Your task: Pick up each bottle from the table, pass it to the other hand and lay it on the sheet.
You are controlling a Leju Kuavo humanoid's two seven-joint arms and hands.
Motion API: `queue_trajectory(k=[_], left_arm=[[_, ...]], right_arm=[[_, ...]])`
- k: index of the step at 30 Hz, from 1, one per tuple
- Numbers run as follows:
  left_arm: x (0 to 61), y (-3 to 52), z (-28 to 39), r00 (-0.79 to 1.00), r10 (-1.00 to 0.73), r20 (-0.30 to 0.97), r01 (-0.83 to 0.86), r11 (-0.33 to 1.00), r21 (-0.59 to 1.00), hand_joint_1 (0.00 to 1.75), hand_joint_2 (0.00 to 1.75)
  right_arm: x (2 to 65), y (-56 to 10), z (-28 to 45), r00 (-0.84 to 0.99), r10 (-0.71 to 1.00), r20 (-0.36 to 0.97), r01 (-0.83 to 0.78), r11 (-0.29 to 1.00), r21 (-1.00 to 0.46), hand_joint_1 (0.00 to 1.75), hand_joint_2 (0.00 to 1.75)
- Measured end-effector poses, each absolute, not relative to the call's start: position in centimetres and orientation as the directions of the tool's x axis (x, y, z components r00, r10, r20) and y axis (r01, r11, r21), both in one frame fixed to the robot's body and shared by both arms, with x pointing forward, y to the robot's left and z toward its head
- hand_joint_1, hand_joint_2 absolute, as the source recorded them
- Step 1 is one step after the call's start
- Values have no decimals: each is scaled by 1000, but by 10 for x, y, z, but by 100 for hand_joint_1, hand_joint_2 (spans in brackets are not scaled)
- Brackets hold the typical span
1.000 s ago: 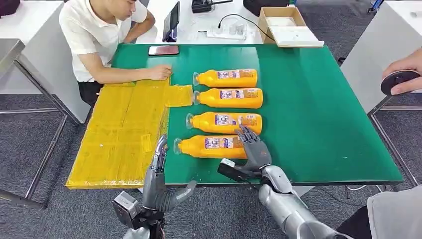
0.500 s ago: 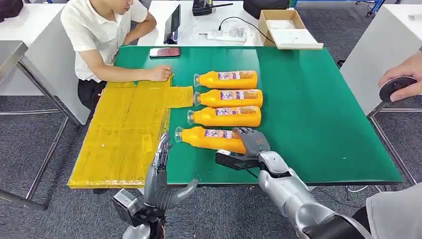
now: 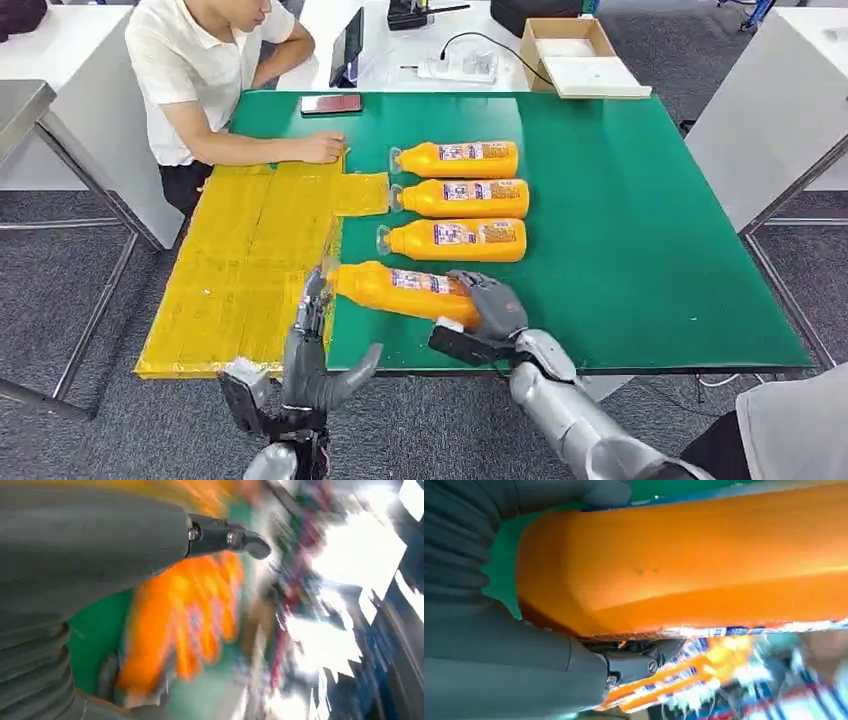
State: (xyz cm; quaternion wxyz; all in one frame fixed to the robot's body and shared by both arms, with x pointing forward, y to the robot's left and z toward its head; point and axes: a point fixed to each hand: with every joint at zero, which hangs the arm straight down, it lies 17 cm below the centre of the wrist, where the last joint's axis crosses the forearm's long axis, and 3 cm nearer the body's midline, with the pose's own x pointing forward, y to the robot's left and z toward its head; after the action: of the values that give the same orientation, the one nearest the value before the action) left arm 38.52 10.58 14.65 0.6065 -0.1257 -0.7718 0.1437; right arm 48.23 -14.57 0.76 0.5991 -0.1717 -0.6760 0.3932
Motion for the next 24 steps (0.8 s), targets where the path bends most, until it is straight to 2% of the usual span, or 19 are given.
queue_trajectory(k=[4,9,16,19,22,24], left_arm=[[386,122,129,-184,396,900,-60,909,-412,0,175],[386,148,103,-122,464,877,-187,857,-479,0,175],[383,157,96,-119,457,882,-214,855,-472,0,175],[377,171,105,-190,374,908,-260,872,-414,0,175],[371,166,118,-228,389,893,-205,877,-435,0,175],[368,140,135,-222,481,848,-35,865,-500,0,175]], right_arm=[[467,-141,11,-207,647,734,-193,709,-678,175,175],[461,-152,51,-240,556,796,-17,817,-576,175,175],[456,-155,72,-269,520,811,37,847,-530,175,175],[457,-167,73,-229,445,866,64,894,-443,175,175],[457,-181,73,-213,409,887,103,913,-396,175,175],[456,-176,73,-227,382,896,76,924,-375,175,175]])
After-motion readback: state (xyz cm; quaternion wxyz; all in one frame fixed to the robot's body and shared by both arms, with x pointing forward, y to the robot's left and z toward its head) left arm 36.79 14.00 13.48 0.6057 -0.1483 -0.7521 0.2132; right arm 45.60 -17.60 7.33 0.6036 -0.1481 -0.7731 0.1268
